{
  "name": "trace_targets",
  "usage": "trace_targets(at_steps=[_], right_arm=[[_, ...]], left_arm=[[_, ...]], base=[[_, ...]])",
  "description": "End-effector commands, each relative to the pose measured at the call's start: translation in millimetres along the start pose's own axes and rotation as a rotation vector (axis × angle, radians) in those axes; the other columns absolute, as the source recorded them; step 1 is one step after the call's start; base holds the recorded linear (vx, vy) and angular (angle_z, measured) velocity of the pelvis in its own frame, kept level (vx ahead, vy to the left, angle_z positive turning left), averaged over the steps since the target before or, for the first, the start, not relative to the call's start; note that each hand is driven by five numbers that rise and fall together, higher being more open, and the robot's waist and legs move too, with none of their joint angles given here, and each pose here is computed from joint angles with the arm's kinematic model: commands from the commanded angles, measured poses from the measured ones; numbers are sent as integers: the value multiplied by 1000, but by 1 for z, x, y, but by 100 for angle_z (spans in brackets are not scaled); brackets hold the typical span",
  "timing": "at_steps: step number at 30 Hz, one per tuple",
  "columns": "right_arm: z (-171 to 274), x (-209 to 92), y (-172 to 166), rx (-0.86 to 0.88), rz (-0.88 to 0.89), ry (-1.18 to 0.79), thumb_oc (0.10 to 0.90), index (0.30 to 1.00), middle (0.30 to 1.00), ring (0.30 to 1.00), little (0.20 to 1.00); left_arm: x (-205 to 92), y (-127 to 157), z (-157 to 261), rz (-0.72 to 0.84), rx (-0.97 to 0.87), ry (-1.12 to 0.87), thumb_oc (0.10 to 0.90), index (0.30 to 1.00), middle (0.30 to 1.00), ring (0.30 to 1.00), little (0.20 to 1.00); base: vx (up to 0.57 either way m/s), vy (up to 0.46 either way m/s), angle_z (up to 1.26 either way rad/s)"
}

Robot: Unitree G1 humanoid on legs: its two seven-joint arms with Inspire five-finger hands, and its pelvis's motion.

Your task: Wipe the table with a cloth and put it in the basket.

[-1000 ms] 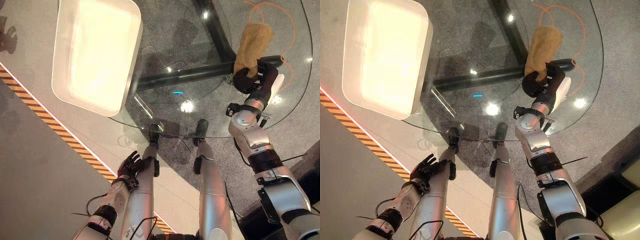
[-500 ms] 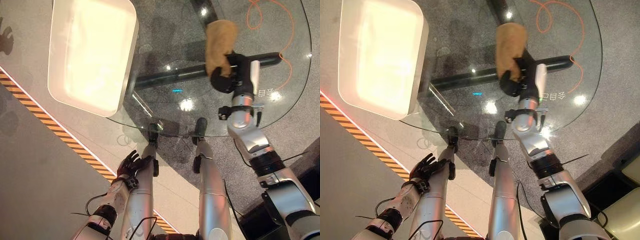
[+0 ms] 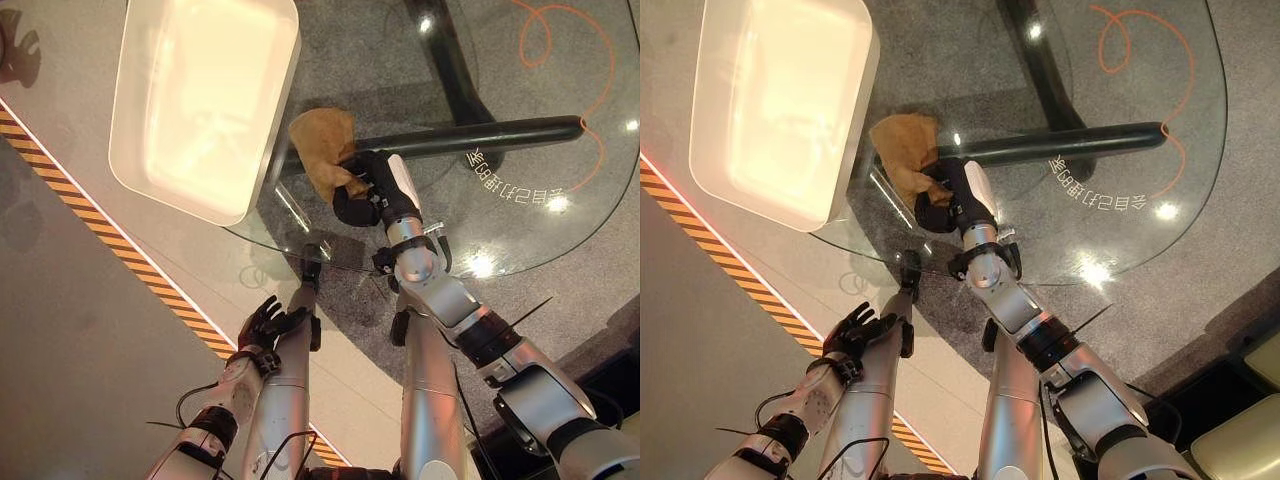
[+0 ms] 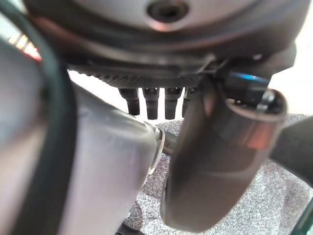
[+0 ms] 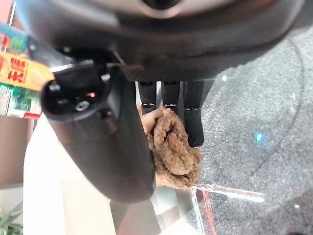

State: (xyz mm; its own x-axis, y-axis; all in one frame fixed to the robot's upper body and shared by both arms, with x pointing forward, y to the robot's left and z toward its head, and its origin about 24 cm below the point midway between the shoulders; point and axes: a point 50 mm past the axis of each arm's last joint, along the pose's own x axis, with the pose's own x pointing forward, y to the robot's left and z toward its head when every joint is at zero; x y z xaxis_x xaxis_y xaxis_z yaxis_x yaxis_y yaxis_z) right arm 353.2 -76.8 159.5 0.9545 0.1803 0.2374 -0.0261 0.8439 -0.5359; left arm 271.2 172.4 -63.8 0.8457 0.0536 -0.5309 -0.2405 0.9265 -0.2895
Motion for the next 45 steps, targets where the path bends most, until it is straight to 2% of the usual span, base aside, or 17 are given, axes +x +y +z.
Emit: trace_targets(at_steps=[1,13,19,34,45], right_arm=[[38,-12,30,-2,163,-190,100,300,300,300,200],[44,-21,45,41,380,-218,100,300,300,300,200],[50,-24,41,38,379,-254,100,300,300,300,200],[45,-12,5,65,83,-242,100,300,300,300,200],[21,1,-69,-75,-332,-141,100,300,300,300,200]], left_arm=[[-12,-23,-43,-55,-22,118,800,900,900,900,900],[-10,-18,-39,-48,-8,119,800,900,900,900,900],[-10,-17,-36,-45,-2,116,800,900,900,900,900],[-11,-12,-39,-27,-19,120,800,900,900,900,900],[-15,-2,-43,1,-36,107,800,900,900,900,900]], base=[[0,0,0],[1,-1,1],[0,0,0],[0,0,0],[0,0,0]])
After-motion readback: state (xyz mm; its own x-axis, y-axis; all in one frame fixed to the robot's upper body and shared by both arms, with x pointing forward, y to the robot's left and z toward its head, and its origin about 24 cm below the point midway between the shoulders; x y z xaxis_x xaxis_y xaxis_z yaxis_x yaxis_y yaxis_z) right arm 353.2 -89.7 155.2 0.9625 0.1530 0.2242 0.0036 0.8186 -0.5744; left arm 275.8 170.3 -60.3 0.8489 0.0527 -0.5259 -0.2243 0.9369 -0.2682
